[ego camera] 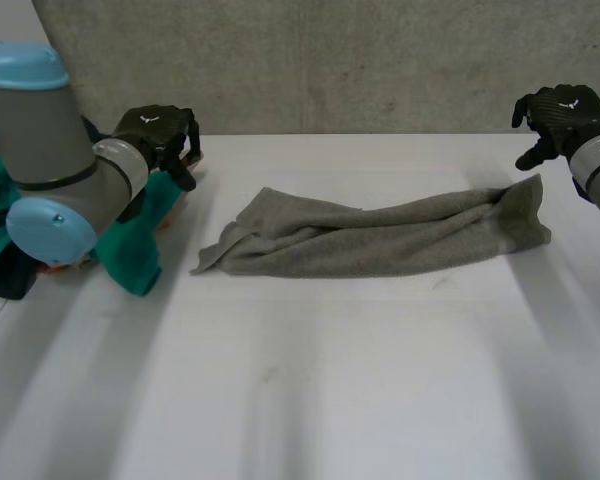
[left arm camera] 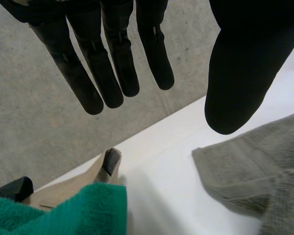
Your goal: Fold the laundry.
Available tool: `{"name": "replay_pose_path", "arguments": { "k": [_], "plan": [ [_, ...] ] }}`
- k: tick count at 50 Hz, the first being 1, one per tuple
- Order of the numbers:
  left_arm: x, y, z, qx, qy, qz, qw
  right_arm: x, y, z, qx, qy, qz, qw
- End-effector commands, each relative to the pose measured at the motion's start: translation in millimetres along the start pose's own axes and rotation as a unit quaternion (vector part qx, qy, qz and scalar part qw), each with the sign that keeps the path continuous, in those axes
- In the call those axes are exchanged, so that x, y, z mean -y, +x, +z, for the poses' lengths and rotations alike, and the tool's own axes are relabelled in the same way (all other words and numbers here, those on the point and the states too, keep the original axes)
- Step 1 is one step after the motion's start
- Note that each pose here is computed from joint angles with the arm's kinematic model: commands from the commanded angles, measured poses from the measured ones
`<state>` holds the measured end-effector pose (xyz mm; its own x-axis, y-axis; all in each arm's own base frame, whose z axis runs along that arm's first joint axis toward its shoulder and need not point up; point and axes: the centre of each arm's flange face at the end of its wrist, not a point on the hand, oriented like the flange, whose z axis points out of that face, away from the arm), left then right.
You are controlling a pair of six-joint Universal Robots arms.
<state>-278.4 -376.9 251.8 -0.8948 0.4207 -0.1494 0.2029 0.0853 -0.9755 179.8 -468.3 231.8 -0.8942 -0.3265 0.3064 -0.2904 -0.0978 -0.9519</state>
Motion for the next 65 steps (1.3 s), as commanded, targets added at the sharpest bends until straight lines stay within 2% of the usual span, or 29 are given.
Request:
{"name": "replay_pose_path", "arguments": {
  "k": [1,8,19,30,41,47,50,53,58,61,65],
  "plan": [
    [2.7,6.4,-13.6,-0.016,-0.037,-0.003,0.999,-0.8,9.1,-13.2,0.026,-0.048,0.013,0.998],
    [-22.9,23.5,-15.7,-0.053,-0.103,-0.005,0.993,-24.0,17.0,-25.6,0.061,-0.126,0.006,0.990],
    [-66.5,39.8,8.8,-0.073,-0.134,0.028,0.988,-79.8,4.9,-19.6,0.100,-0.167,-0.029,0.980],
    [-85.9,48.5,19.4,-0.072,-0.151,0.038,0.985,-110.9,-1.4,-4.5,0.098,-0.158,-0.058,0.981],
    [-93.3,56.7,21.6,-0.079,-0.154,0.058,0.983,-119.8,-0.4,9.9,0.078,-0.124,-0.065,0.987],
    [-72.1,50.8,15.0,-0.063,-0.143,0.063,0.986,-97.8,9.5,6.3,0.064,-0.119,-0.058,0.989],
    [-38.3,42.0,-1.6,-0.045,-0.135,0.046,0.989,-65.6,19.5,-7.6,0.062,-0.120,-0.049,0.990],
    [9.2,25.2,-28.0,-0.026,-0.103,-0.011,0.994,-18.3,38.3,-30.6,0.051,-0.100,-0.064,0.992],
    [57.6,8.2,-62.7,-0.019,-0.051,-0.075,0.996,44.5,61.4,-55.1,0.020,-0.045,-0.098,0.994],
    [64.3,6.7,-73.8,-0.028,-0.046,-0.091,0.994,64.4,63.0,-61.1,0.016,-0.025,-0.103,0.994],
    [42.6,12.4,-62.9,-0.034,-0.073,-0.094,0.992,61.0,54.7,-55.1,0.029,-0.022,-0.092,0.995]
  ]
}}
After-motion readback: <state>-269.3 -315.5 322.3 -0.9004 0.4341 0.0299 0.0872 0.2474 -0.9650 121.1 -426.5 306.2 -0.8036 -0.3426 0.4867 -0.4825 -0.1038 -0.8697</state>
